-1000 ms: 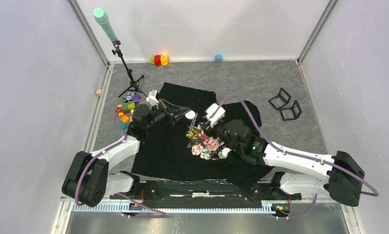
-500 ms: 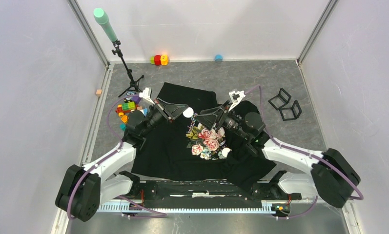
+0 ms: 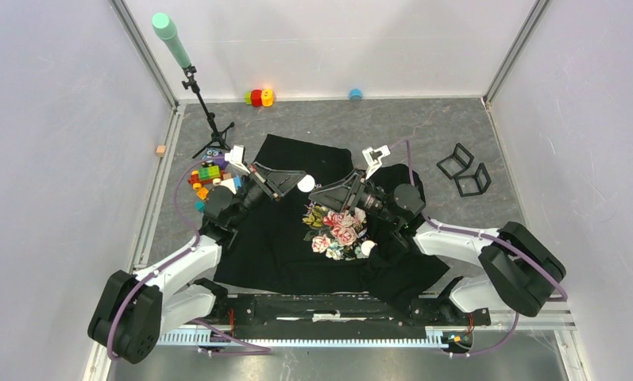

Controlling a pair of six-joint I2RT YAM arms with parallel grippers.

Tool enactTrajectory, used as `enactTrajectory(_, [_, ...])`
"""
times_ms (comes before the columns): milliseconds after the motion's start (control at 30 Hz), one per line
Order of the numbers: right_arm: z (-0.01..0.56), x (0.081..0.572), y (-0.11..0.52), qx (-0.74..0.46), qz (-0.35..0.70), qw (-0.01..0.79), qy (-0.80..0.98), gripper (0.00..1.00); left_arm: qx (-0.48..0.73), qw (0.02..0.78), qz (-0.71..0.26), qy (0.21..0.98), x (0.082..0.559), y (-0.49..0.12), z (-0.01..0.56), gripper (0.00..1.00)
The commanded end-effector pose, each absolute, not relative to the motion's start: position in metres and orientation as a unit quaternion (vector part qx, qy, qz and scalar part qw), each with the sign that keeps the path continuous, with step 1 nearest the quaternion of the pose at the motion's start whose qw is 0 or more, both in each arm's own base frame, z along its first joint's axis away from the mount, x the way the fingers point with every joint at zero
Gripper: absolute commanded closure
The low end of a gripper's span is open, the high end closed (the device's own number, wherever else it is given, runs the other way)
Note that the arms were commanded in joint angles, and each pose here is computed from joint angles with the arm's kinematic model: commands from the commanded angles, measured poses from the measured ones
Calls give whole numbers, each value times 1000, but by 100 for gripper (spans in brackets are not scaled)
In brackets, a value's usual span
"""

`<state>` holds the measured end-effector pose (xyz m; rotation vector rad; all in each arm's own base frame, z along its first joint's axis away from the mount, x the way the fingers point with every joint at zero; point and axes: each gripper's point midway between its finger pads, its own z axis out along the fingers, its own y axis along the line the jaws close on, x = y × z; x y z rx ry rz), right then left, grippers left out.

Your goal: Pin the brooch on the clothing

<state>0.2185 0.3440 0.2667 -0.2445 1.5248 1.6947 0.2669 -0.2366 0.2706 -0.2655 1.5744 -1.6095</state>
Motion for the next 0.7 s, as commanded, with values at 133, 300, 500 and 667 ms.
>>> enactTrajectory(133, [284, 223, 352, -103, 688, 414, 587, 53, -85, 464, -651, 595, 261, -236, 295, 98])
enactTrajectory(300, [286, 226, 353, -102, 688, 417, 585, 57, -84, 460, -653, 596, 259, -239, 293, 98])
enactTrajectory(500, [289, 231, 354, -102, 686, 425, 581, 68, -83, 457, -656, 595, 256, -241, 294, 98])
enactTrajectory(667, [286, 236, 354, -101, 676, 432, 588, 81, -84, 456, -657, 595, 254, -242, 294, 98])
